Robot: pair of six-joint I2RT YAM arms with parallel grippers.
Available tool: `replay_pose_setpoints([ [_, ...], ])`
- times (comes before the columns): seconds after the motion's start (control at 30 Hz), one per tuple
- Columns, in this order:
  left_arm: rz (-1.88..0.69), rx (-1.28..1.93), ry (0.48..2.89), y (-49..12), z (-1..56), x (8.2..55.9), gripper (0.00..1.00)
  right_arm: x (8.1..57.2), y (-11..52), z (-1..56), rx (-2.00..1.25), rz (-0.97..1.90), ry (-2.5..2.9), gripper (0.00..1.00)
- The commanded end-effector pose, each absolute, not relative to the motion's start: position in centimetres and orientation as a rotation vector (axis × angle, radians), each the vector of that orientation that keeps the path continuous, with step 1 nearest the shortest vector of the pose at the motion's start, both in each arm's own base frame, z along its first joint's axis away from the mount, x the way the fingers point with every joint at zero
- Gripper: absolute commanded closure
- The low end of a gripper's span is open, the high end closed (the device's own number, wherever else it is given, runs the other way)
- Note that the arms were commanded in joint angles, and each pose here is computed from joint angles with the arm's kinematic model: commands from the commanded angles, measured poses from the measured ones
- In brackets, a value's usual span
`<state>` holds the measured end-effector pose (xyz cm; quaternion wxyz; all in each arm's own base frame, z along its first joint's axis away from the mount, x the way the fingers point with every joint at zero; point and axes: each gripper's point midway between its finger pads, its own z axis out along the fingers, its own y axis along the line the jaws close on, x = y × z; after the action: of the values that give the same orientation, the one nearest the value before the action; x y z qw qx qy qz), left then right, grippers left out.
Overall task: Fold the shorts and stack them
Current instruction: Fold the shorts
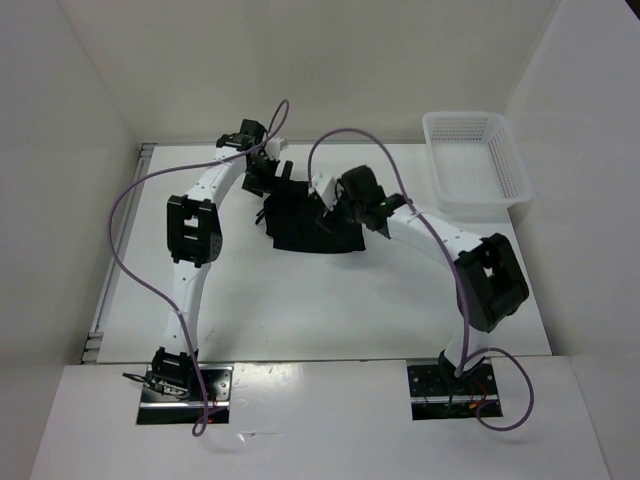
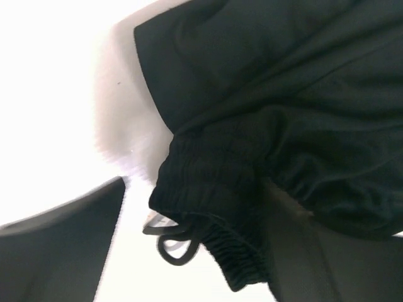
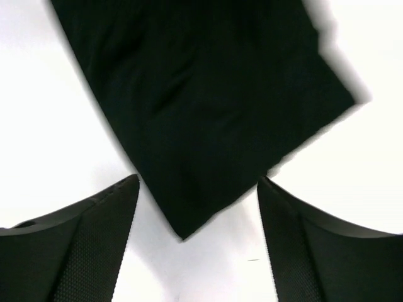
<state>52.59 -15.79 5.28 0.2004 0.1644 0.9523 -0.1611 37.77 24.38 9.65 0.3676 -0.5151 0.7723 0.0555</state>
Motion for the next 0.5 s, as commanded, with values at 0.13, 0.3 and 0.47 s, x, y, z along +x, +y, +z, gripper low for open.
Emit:
replay_pose_setpoints([
  [0.13,-0.473,0.468,2.408,-15.8,17.9,53.0,0.0,43.8,16.0,28.0,-0.68,0.166,1.838,0.12],
  [0.3,-0.449,0.339,2.282,-9.0,25.3,51.2,0.0,44.3,1.2,26.0,-0.324,-0.044,1.995,0.07],
  [0.47,-0.424,0.147,2.307,-1.1,23.0,47.1,0.0,42.4,-6.9,25.2,-0.07,-0.118,2.037,0.06],
])
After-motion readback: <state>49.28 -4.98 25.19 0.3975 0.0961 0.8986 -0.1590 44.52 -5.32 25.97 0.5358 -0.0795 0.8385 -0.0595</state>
